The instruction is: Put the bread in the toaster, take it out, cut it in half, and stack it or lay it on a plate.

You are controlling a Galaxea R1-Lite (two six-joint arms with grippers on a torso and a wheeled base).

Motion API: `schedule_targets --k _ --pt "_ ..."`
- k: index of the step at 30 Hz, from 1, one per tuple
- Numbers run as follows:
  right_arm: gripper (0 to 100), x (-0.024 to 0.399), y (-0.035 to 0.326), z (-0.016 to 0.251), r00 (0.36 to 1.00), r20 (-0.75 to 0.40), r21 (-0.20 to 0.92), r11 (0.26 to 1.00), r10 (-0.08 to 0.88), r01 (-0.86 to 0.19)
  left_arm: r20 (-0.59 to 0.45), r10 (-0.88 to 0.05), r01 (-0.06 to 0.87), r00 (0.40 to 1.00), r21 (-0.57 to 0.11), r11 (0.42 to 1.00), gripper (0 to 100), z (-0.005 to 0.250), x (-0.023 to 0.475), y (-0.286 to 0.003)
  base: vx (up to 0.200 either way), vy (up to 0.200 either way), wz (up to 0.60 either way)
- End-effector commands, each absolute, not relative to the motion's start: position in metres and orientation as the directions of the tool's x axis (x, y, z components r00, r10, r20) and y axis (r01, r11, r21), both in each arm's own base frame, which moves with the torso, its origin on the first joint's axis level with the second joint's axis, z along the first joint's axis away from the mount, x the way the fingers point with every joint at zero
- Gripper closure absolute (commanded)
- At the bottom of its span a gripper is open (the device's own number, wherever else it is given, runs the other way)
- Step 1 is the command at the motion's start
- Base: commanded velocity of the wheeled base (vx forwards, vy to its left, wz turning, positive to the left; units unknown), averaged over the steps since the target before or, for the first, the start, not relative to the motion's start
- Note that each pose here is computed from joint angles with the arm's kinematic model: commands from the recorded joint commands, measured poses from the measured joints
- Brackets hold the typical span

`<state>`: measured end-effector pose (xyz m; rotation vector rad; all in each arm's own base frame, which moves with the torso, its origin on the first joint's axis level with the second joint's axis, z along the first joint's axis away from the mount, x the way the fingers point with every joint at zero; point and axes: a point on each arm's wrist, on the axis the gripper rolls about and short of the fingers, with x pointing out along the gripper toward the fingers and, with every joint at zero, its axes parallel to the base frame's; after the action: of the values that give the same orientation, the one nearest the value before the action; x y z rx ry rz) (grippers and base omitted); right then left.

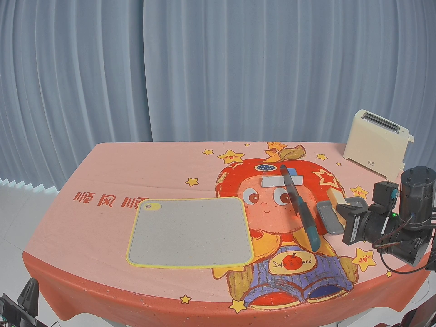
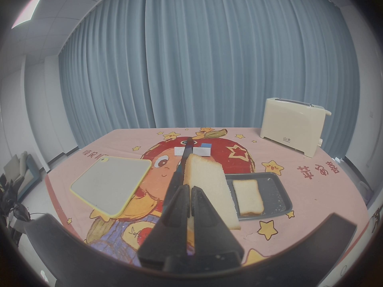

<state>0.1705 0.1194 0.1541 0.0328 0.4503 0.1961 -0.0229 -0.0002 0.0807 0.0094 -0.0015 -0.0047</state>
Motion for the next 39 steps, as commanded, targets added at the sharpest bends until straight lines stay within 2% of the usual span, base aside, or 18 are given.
schedule_targets --k 1,9,25,39 --pt "100 0.176 0.115 0.152 0.883 -0.439 0.071 0.986 0.167 -0.151 0.000 -0.005 0.005 1.000 0.009 1.000 100 0.075 -0.023 0.000 0.000 0.000 0.00" --pt "100 0.192 0.107 0.142 0.875 -0.476 0.038 0.996 0.094 -0.086 0.000 -0.003 0.003 1.000 0.009 1.000 100 0.075 -0.023 0.000 0.000 0.000 0.00" --pt "100 0.218 0.099 0.121 0.864 -0.503 0.023 1.000 0.016 -0.005 0.000 -0.003 0.003 1.000 0.009 1.000 100 0.075 -0.023 0.000 0.000 0.000 0.00" --pt "100 0.220 0.093 0.113 0.848 -0.529 -0.036 0.999 -0.013 -0.008 0.000 -0.005 0.005 1.000 0.009 1.000 100 0.075 -0.023 0.000 0.000 0.000 0.00"
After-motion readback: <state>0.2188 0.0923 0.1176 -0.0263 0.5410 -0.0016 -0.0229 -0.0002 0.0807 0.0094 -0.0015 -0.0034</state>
